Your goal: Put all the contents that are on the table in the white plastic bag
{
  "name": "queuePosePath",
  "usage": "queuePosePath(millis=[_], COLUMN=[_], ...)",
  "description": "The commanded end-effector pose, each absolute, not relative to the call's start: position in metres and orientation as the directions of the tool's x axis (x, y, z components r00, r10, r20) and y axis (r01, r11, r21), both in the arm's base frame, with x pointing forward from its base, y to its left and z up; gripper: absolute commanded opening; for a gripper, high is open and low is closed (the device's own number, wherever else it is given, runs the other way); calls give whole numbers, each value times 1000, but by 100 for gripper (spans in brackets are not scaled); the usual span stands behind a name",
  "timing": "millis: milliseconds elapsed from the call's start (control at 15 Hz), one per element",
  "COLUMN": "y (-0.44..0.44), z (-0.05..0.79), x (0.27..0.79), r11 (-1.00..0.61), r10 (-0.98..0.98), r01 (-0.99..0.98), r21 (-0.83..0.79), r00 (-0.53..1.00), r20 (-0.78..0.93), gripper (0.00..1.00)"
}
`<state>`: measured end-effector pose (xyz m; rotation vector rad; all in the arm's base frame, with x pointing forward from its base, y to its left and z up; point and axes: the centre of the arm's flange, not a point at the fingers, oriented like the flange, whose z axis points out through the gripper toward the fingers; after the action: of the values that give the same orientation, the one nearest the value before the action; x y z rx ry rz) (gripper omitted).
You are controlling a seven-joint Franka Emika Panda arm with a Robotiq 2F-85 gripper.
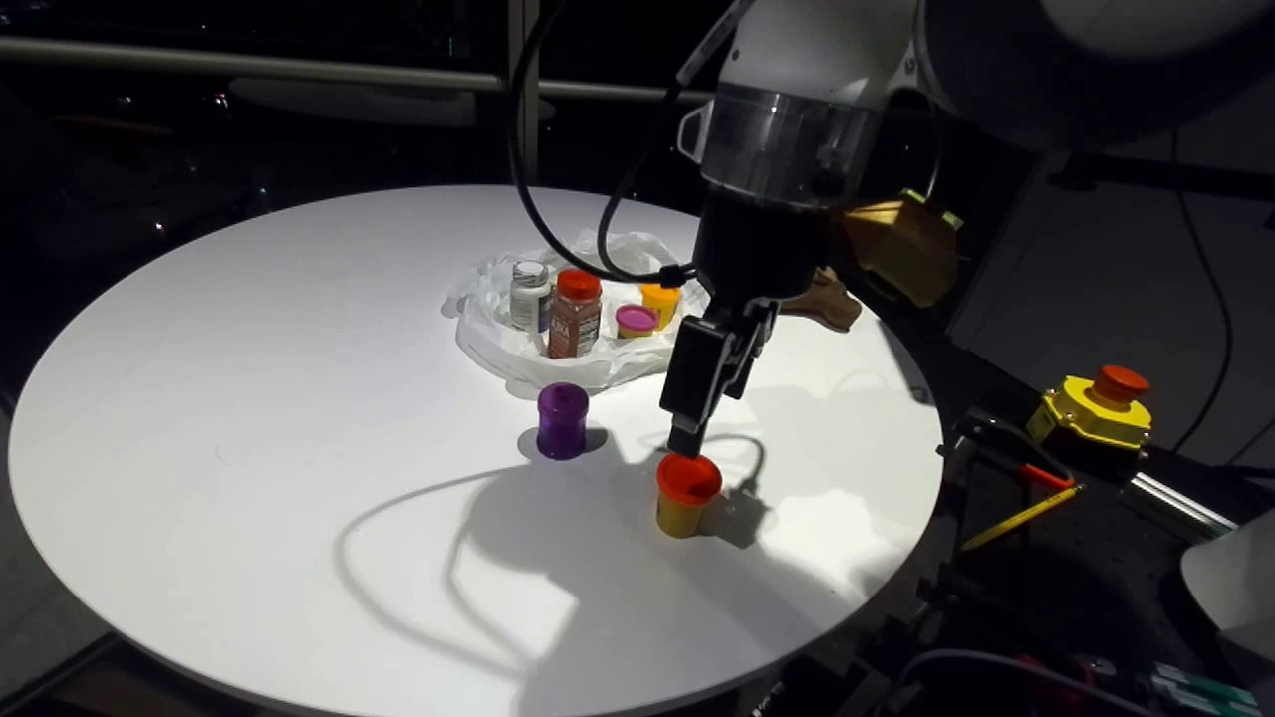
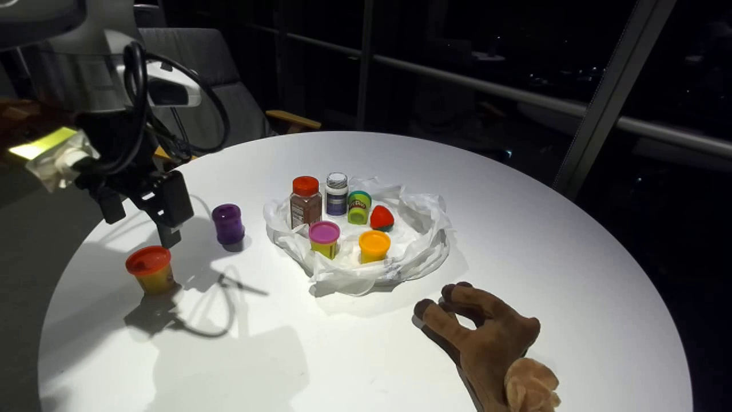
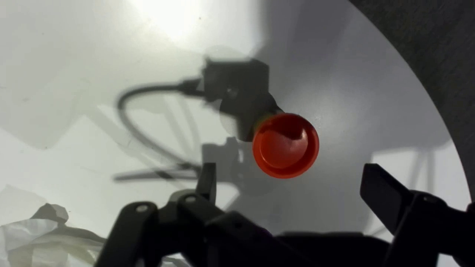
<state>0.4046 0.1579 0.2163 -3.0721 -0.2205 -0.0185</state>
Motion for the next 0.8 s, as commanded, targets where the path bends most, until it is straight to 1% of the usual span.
queuePosePath(millis=[0, 267, 600, 667, 733], y=[164, 167, 169, 169, 168], z=[184, 161, 156, 156, 154], x=[397, 391, 391, 392, 393], r11=[-984, -973, -968, -968, -968], r10=[179, 230, 247, 247, 247], r01=[180, 231, 249, 250, 249], r21=[-17, -7, -19, -19, -10], r00=[983, 972, 966, 966, 965], r20=[46, 42, 74, 77, 83], gripper=[100, 100, 100, 93, 72])
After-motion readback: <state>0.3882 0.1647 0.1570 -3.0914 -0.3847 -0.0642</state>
